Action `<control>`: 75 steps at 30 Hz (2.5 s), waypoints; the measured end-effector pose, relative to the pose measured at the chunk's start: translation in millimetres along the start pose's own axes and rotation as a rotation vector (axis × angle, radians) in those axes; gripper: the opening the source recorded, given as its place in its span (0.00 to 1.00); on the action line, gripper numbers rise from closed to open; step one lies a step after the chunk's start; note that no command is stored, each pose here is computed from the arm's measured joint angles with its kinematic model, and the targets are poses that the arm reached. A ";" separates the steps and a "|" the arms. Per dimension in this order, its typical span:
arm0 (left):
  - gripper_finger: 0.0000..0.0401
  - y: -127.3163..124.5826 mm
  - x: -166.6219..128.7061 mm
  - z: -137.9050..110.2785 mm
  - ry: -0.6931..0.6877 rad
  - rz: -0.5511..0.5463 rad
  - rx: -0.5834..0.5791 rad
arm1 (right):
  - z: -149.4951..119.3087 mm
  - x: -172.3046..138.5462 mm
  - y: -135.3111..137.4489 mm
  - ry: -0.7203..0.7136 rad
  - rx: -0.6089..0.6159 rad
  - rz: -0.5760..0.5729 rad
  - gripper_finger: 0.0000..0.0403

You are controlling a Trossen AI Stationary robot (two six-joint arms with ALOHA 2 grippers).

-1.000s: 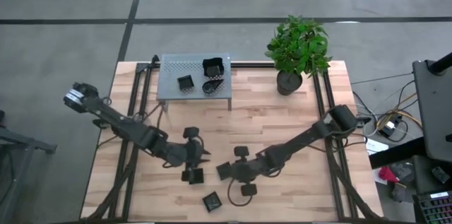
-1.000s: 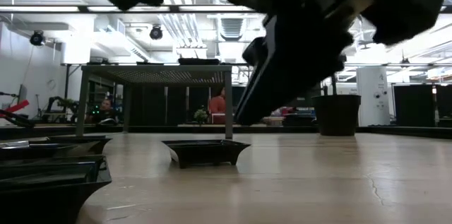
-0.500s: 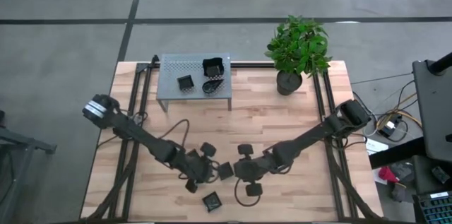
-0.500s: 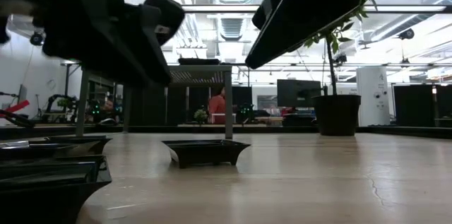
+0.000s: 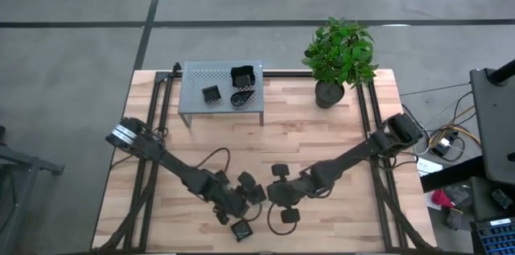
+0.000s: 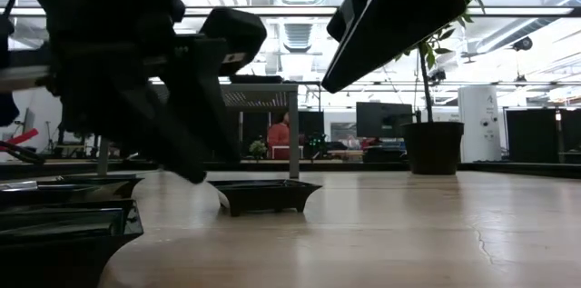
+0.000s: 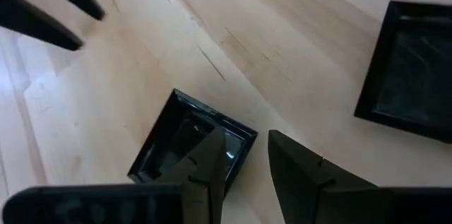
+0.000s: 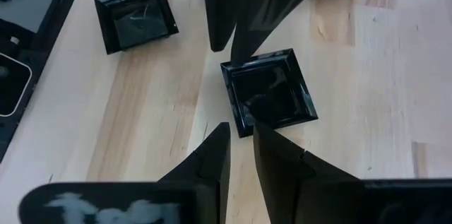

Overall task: Pick & Place Mini shaped plates
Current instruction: Stack the square plate on top of the square plate on the shelf

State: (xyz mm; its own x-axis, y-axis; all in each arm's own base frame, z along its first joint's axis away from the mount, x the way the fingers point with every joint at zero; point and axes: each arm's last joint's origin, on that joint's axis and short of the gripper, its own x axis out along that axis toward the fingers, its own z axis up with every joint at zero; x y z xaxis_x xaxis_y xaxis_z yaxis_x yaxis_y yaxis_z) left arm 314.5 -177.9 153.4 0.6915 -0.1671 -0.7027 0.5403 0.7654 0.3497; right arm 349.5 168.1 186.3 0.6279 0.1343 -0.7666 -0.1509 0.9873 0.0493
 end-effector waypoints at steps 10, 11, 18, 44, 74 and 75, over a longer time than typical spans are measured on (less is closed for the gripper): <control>0.24 1.9 2.6 -4.1 0.051 0.071 0.043 | 0.0 0.1 -0.1 -0.001 0.000 0.000 0.14; 0.23 2.0 2.7 -4.2 0.051 0.072 0.044 | 0.1 0.1 -0.1 -0.002 0.000 0.000 0.14; 0.17 0.5 4.1 -7.4 0.077 0.061 0.041 | 0.2 0.1 -0.1 -0.003 0.000 0.000 0.14; 0.16 -4.8 1.0 -1.8 0.097 0.058 0.048 | 0.1 0.2 -0.4 -0.003 0.001 0.000 0.14; 0.01 -2.9 12.2 -8.4 0.134 0.118 0.046 | 0.8 0.5 -0.6 -0.009 0.011 0.001 0.14; 0.01 -2.1 11.7 -6.5 0.130 0.124 0.039 | 0.8 0.5 -0.7 -0.009 0.010 0.000 0.14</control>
State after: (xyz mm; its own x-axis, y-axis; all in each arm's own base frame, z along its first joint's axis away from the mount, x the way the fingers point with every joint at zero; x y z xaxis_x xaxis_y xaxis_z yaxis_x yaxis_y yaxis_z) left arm 318.4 -177.4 140.4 0.6875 0.0105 -0.7261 0.4748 0.7501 0.4604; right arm 350.5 167.6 186.3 0.6347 0.1353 -0.7608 -0.1431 0.9881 0.0563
